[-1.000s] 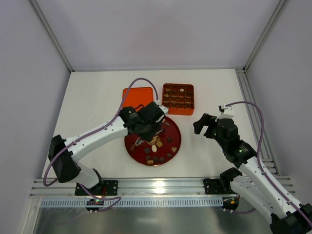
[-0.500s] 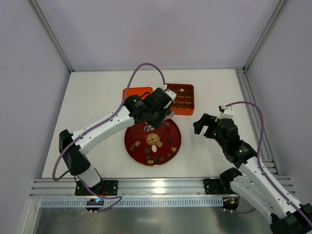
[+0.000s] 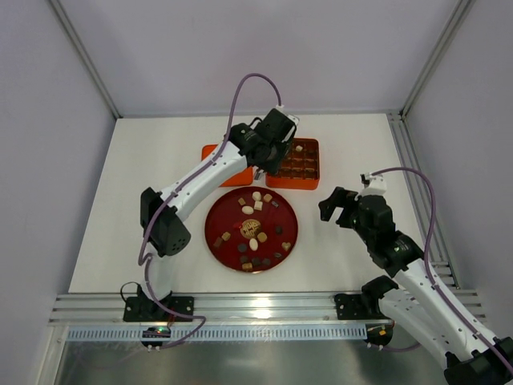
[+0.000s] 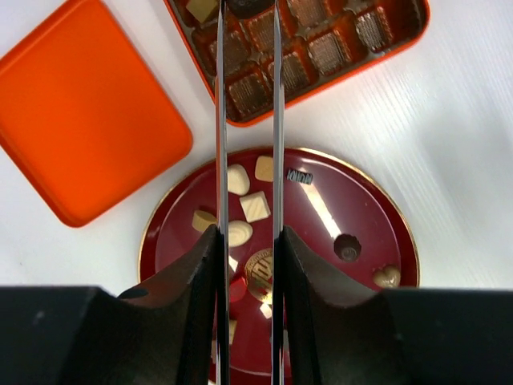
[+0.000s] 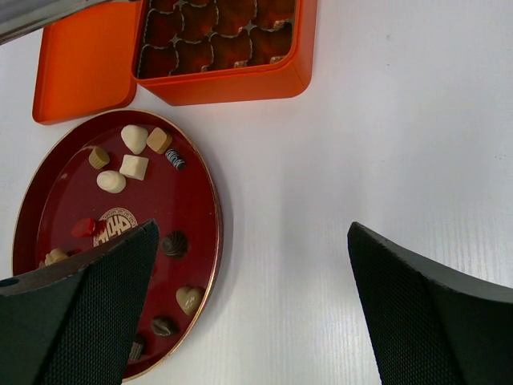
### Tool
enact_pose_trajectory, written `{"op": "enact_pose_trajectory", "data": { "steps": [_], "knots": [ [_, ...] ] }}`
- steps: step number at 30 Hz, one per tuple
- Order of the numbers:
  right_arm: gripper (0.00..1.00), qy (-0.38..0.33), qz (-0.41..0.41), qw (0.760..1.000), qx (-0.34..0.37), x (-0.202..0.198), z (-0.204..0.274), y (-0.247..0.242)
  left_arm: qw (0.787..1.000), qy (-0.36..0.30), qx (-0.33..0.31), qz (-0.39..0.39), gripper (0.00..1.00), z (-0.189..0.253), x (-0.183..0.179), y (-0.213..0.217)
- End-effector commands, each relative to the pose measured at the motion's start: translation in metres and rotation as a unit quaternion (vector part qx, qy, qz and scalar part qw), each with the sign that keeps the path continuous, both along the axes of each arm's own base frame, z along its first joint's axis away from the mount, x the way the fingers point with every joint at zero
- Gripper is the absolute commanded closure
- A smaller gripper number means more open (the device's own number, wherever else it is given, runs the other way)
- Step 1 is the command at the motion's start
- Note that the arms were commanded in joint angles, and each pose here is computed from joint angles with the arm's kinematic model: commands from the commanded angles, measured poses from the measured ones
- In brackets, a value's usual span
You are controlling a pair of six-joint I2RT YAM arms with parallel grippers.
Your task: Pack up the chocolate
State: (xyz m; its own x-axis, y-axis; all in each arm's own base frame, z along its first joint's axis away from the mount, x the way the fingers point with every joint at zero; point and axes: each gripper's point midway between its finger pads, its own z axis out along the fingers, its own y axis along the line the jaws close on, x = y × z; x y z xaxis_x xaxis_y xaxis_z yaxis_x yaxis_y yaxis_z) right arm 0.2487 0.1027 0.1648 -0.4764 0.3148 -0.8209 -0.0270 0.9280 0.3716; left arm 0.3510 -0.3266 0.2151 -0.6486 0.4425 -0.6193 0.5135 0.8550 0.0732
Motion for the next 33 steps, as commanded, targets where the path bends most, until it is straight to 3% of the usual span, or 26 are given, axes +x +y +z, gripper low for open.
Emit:
{"op": "enact_pose_trajectory", "data": {
  "steps": [1, 9, 33],
  "knots": [
    [0.00, -0.032, -0.008, 0.999, 0.003, 0.003, 0.025, -0.003, 1.000, -0.029, -0.010, -0.001, 0.67, 0.015, 0.022, -0.005],
    [0.00, -0.030, -0.008, 1.000, 0.002, 0.002, 0.024, -0.004, 1.000, -0.025, -0.011, 0.001, 0.67, -0.006, 0.043, -0.013],
    [0.00, -0.026, -0.010, 1.000, -0.001, 0.001, 0.019, -0.005, 1.000, -0.019, -0.009, -0.001, 0.66, -0.027, 0.055, -0.024]
  ]
}}
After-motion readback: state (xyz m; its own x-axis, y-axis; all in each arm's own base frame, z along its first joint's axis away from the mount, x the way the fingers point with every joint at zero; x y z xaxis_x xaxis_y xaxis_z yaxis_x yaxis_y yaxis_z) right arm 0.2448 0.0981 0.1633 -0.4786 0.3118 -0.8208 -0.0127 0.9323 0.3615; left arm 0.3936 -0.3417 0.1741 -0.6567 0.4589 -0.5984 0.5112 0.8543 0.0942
